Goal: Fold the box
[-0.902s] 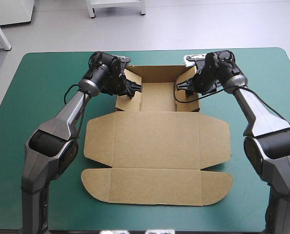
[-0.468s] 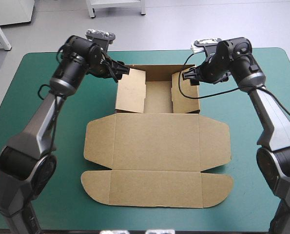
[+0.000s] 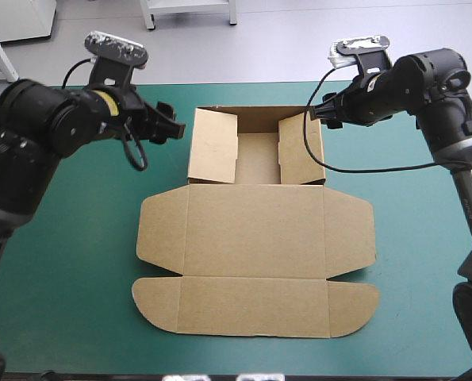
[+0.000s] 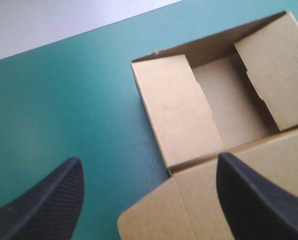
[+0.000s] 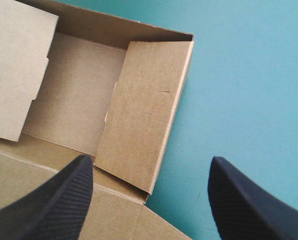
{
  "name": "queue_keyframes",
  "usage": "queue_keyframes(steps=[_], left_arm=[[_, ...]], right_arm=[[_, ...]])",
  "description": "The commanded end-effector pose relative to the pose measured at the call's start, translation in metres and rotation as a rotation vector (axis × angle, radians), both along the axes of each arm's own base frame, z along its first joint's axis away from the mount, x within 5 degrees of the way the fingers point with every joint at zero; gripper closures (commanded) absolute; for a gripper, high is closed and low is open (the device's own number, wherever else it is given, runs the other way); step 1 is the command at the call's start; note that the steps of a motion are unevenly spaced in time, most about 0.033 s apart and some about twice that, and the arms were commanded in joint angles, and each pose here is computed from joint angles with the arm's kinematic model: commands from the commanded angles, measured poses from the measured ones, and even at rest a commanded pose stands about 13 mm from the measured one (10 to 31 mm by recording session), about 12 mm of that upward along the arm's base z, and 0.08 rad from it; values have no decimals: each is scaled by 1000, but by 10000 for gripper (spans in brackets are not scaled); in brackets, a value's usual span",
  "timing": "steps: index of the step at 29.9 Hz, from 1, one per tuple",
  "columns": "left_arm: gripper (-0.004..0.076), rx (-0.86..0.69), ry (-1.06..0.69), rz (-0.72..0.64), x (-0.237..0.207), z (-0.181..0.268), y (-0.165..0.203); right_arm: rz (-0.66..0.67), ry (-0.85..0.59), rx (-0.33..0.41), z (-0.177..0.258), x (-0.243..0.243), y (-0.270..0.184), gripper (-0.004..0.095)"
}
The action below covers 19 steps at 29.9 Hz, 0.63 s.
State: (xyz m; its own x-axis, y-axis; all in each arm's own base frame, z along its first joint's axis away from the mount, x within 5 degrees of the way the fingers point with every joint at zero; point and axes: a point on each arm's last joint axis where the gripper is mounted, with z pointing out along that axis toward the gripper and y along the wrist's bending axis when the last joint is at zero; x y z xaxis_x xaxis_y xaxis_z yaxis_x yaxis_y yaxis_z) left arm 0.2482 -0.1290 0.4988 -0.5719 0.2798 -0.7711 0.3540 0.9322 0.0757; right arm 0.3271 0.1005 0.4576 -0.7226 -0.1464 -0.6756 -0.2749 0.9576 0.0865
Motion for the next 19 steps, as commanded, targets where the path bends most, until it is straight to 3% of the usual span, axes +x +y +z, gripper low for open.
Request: queue_keyframes(steps=[1, 9, 19], left_arm=[[202, -23, -10, -1, -41, 4, 19], [211, 0, 30, -6, -100, -35, 55], [211, -57, -59, -15, -177, -70, 104]], right_arm=[[10, -100, 16, 31, -25, -7, 303], [9, -88, 11, 26, -19, -6, 304], [3, -39, -10, -8, 21, 5, 304]])
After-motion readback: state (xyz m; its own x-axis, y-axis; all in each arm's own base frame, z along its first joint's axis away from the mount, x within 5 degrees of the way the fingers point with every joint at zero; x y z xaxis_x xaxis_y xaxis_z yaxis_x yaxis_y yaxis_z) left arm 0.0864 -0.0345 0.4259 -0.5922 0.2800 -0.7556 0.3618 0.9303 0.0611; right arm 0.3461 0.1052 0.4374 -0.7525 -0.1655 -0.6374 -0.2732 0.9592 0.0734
